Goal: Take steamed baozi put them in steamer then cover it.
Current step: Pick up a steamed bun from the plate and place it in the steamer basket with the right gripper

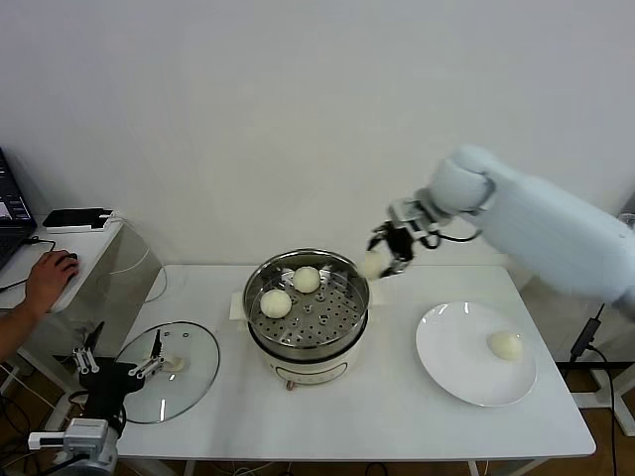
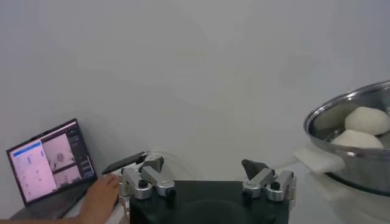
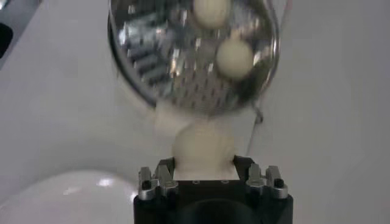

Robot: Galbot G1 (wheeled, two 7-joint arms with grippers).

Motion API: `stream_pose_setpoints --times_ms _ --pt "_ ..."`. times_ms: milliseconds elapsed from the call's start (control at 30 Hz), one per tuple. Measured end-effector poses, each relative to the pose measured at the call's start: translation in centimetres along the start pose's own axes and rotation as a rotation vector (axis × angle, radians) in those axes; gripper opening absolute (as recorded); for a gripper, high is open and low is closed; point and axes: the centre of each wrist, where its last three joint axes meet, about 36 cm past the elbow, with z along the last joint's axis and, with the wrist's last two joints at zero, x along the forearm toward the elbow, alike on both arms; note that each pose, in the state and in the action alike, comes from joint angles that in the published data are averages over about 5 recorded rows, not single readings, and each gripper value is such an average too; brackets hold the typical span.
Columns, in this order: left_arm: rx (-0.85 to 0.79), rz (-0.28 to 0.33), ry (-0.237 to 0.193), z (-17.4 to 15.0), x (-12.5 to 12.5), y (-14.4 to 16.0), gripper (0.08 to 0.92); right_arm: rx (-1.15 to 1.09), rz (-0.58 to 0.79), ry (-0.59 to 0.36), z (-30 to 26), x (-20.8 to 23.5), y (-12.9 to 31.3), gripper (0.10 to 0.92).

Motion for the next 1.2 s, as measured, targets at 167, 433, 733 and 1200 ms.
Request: stream_pose_setpoints --times_ms 167,433,733,1200 --pt "0.008 -0.014 -0.001 -0.1 0.2 0.2 0.823 0.111 -0.043 -0.029 -3.8 -3.1 -1.2 0.619" --pt "0.021 -0.033 -0.004 -0.4 0.5 0.6 0.823 0.288 -0.104 -0.012 -6.3 -7.2 -1.2 0.62" --pt "0.027 -0.045 -0.006 -0.5 0.5 0.8 0.823 0.453 -0.148 -0.012 -8.3 -10.3 -0.7 0.628" --pt "0.03 -0.048 -0.005 -0.3 0.4 0.9 0.823 0.541 -0.194 -0.036 -9.9 -11.6 0.0 0.721"
